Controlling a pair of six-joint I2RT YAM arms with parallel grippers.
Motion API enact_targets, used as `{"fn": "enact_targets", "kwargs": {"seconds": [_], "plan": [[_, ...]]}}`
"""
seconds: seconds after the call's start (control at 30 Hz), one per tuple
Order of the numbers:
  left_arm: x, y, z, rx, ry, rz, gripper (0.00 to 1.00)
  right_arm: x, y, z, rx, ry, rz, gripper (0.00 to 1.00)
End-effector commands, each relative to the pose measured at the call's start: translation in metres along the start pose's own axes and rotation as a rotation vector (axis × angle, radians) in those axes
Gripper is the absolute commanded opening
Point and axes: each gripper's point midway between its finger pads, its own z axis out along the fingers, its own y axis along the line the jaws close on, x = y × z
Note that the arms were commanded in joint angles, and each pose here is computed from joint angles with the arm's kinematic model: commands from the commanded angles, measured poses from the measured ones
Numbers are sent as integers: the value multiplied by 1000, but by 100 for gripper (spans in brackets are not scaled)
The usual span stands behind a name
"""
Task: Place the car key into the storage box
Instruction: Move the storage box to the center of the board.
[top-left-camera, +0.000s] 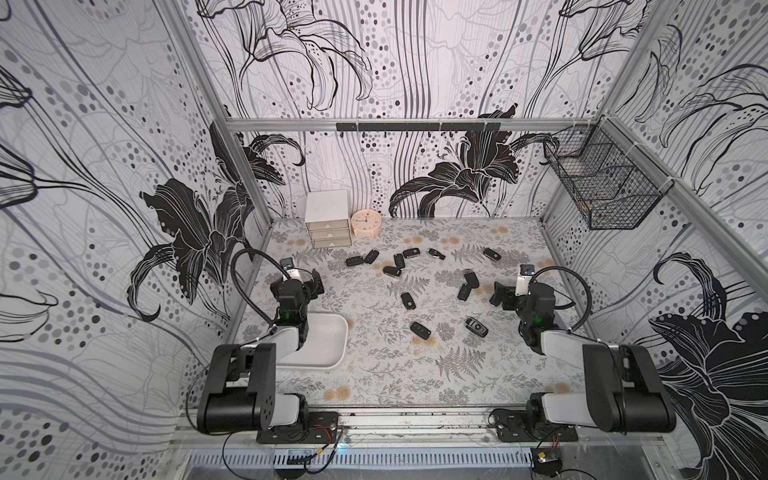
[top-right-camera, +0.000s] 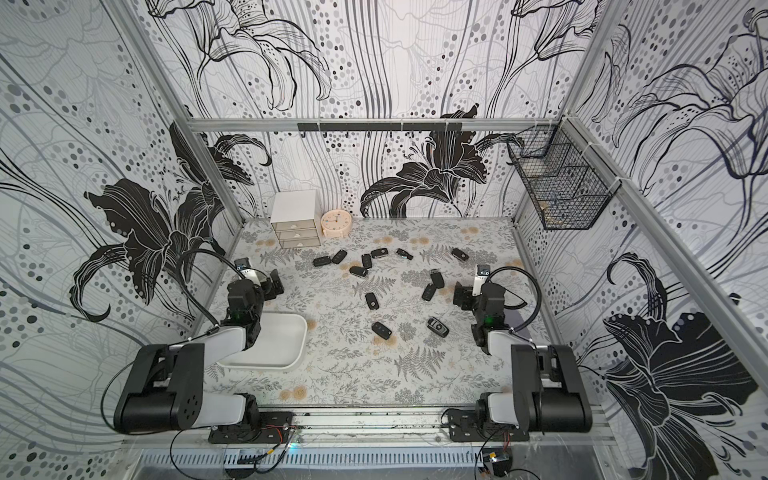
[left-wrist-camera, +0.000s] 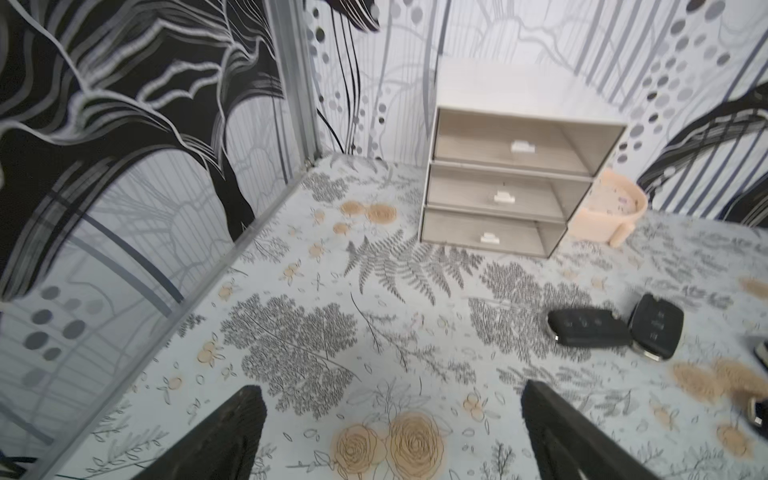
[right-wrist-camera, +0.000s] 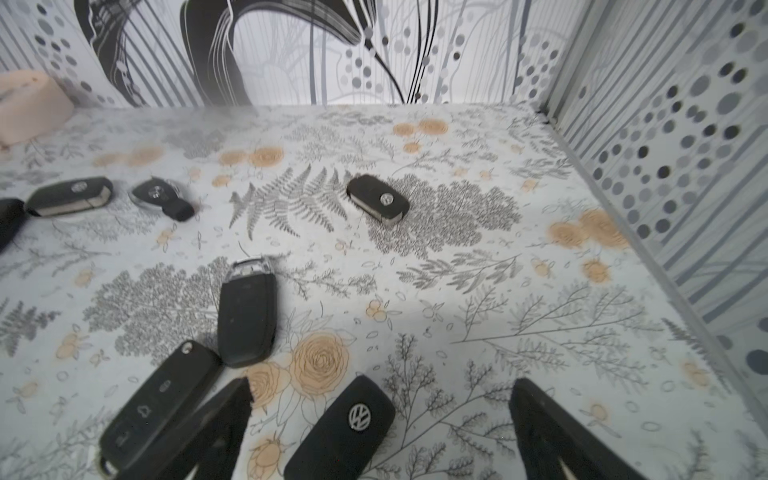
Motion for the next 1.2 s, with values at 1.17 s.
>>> {"fn": "enact_targets", "kwargs": {"seconds": [1.17], "plan": [[130, -105, -138, 102, 757, -216, 94, -50, 120, -33, -243, 367, 287, 100]]}}
